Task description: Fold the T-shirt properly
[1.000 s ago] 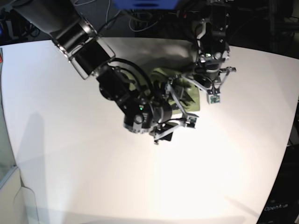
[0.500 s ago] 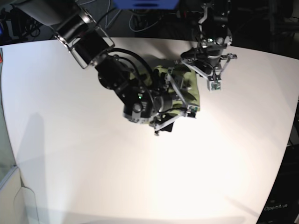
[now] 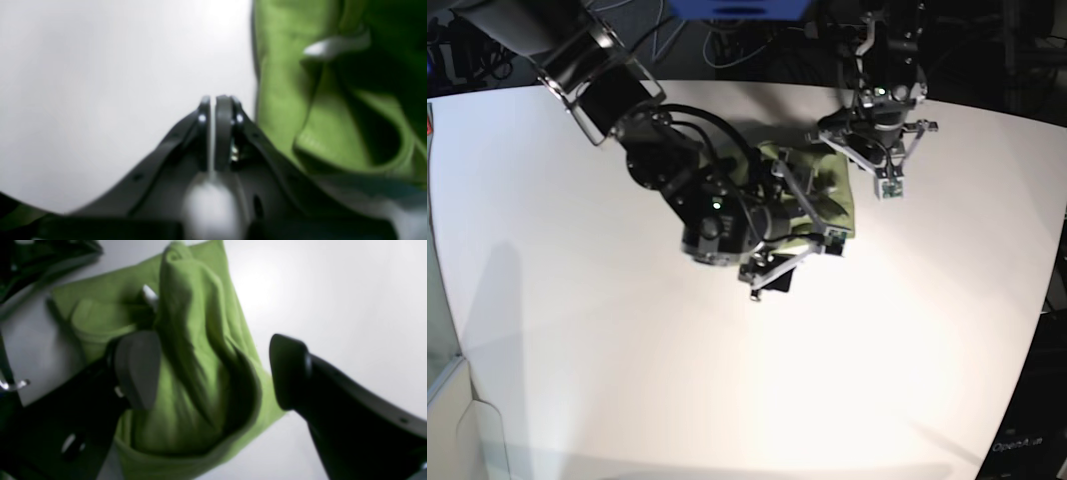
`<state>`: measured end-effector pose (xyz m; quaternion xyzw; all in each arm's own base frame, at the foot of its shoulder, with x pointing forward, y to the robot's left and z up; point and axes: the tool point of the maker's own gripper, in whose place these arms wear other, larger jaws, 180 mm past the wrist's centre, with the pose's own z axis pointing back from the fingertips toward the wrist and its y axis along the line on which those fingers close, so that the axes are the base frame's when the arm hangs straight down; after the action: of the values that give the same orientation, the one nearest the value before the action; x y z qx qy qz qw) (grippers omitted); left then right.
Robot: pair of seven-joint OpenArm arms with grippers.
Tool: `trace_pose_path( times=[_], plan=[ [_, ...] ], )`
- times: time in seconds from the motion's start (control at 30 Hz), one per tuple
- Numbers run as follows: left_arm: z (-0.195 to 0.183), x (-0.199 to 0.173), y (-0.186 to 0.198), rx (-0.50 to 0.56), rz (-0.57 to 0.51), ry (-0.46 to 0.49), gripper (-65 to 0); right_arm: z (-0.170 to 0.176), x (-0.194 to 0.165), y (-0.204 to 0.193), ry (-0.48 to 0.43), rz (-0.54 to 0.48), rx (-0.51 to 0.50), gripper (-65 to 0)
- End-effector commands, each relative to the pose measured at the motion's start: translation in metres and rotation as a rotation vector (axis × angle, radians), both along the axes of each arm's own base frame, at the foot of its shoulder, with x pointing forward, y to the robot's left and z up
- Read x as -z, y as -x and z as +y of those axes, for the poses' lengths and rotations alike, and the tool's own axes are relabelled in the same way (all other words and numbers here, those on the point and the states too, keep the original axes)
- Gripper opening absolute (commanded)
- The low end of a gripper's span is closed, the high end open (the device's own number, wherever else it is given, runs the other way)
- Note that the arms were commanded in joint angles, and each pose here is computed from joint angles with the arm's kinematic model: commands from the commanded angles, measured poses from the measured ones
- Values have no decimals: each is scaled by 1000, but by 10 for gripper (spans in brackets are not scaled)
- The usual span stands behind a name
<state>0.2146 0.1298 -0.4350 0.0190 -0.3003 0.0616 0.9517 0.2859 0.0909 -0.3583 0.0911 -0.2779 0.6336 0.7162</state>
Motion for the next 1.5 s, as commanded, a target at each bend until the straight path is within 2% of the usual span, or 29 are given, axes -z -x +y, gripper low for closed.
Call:
trace_pose_path(
  times=[0.0,0.13,0.23,0.3,0.47,0.73,1.07,1.2,1.47],
  plan=[
    [-1,-3,-1,-3,-10,2,-628,-2,-14,-10,-13,-43,-5,-151],
    [-1,-3,-2,2,-12,1,-628,-22,-7,-11,19,-46,14,-152],
    [-8,-3,-3,75,-13,10,-628,-38,-7,-12,23,-50,47,-152],
    [-10,-4,-3,108,-14,14,-628,-46,-9,-11,15,-55,70,-152],
    [-10,-1,-5,112,-9,16,-628,-55,-14,2,-22,-60,101,-152],
    [-13,24,-7,125,53,24,-628,-70,-2,32,-69,8,176,-152],
    [-18,20,-21,134,31,30,-628,-72,14,55,-147,81,226,-152],
    [-25,24,-17,148,45,41,-628,-72,25,54,-135,110,233,-152],
    [-28,25,-8,175,52,43,-628,-54,44,25,-133,175,252,-152]
  ],
)
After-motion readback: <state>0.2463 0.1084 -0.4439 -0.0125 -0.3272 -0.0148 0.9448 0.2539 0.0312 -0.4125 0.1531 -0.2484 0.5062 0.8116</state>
